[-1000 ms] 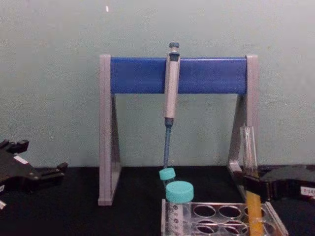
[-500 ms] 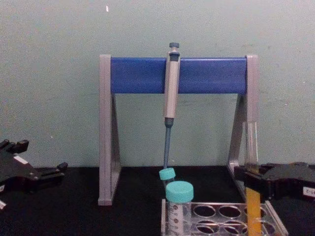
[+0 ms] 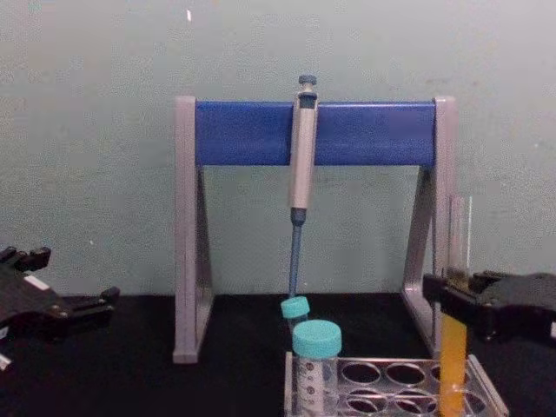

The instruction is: Pick up the test tube from the test tube rack, shake it, then place it back into the test tube rack.

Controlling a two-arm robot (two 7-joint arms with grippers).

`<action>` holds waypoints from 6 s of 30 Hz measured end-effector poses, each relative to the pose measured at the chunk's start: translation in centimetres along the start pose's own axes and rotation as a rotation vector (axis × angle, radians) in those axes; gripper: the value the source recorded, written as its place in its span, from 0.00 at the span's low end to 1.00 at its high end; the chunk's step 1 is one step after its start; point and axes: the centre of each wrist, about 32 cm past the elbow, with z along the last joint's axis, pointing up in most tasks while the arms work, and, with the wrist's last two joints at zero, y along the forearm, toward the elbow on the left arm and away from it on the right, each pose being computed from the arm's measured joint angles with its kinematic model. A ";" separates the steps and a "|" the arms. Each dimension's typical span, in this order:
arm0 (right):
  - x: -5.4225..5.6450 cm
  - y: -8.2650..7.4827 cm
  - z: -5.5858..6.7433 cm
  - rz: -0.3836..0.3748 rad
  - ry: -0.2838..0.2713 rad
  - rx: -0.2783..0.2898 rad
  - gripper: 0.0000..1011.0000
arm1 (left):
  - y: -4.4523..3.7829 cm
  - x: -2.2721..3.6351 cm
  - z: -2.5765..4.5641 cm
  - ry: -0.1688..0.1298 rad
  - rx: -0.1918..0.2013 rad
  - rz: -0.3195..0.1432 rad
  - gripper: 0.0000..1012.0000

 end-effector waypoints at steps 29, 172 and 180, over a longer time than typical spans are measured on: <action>0.3 0.3 3.9 0.041 -0.067 0.138 0.23 | 0.00 0.00 0.00 0.000 0.000 0.000 0.99; -0.3 3.1 4.0 -0.043 -0.061 0.139 0.23 | 0.00 0.00 0.00 0.000 0.000 0.000 0.99; 0.0 2.3 4.1 -0.059 -0.067 0.135 0.23 | 0.00 0.00 0.00 0.000 0.000 0.000 0.99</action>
